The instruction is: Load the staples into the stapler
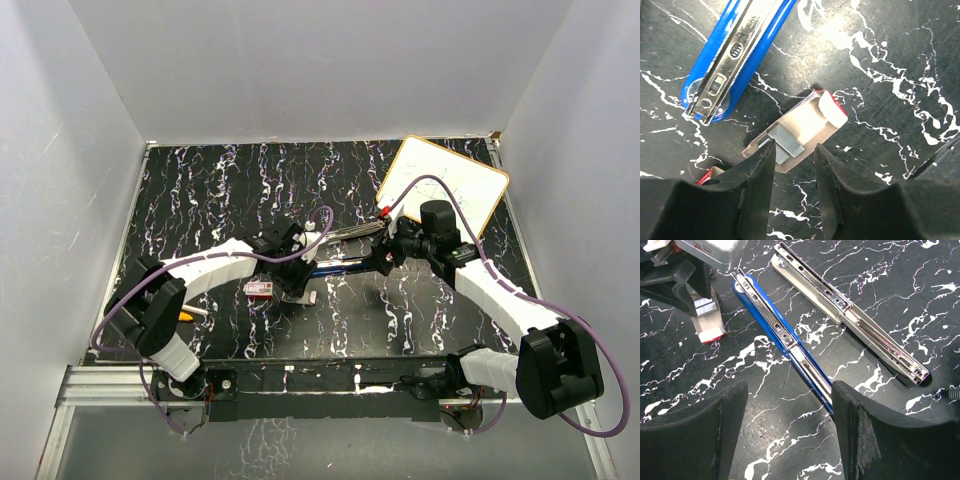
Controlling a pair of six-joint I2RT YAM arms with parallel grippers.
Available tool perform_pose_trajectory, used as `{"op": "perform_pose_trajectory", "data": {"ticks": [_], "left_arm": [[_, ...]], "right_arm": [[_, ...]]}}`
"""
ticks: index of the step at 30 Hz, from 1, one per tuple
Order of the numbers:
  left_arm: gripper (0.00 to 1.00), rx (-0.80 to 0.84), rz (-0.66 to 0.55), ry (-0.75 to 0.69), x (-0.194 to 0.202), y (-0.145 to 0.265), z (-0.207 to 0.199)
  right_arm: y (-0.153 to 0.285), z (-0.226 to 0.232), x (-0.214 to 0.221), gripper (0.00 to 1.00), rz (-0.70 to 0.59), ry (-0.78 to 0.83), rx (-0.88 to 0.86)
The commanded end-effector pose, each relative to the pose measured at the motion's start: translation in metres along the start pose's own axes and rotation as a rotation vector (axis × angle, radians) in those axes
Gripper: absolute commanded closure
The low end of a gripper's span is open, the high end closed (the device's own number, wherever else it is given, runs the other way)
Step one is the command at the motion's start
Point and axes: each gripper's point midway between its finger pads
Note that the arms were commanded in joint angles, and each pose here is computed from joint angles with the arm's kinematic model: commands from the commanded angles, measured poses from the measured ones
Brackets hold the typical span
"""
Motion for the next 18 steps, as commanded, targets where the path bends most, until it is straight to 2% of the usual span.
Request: {"op": "perform_pose_trajectory", "data": {"ticks": [1,9,13,18], "left_arm": [[0.66,-0.064,-0.012,-0.018,0.003,0.010,0.007],[0.69,-0.074,0.025,-0.015,0.009,0.003,0.011],[0.65,-0.078,0.042,-0.009,0.012,0.000,0.012],[0.64,-0.072,0.056,-0.006,0.015,-0.004,0.012]], "right_arm": [[-0.001,-0.001,-0.010,0.30,-0.041,0.024,-0.008],[0.001,-0.001,-0.011,0.30,-0.045,0.027,-0.007],[0.001,0.000,-0.012,0.30,-0.047,0.028,-0.007],[0.001,0.000,-0.012,0.30,-0.046,0.027,-0.010]]}}
Point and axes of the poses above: each gripper's point midway between its finger pads, its own y axis back along the fingers, its own z axis along the line the jaws close on, x = y × z, and after that the axes turned 9 degrees about -y, right-handed
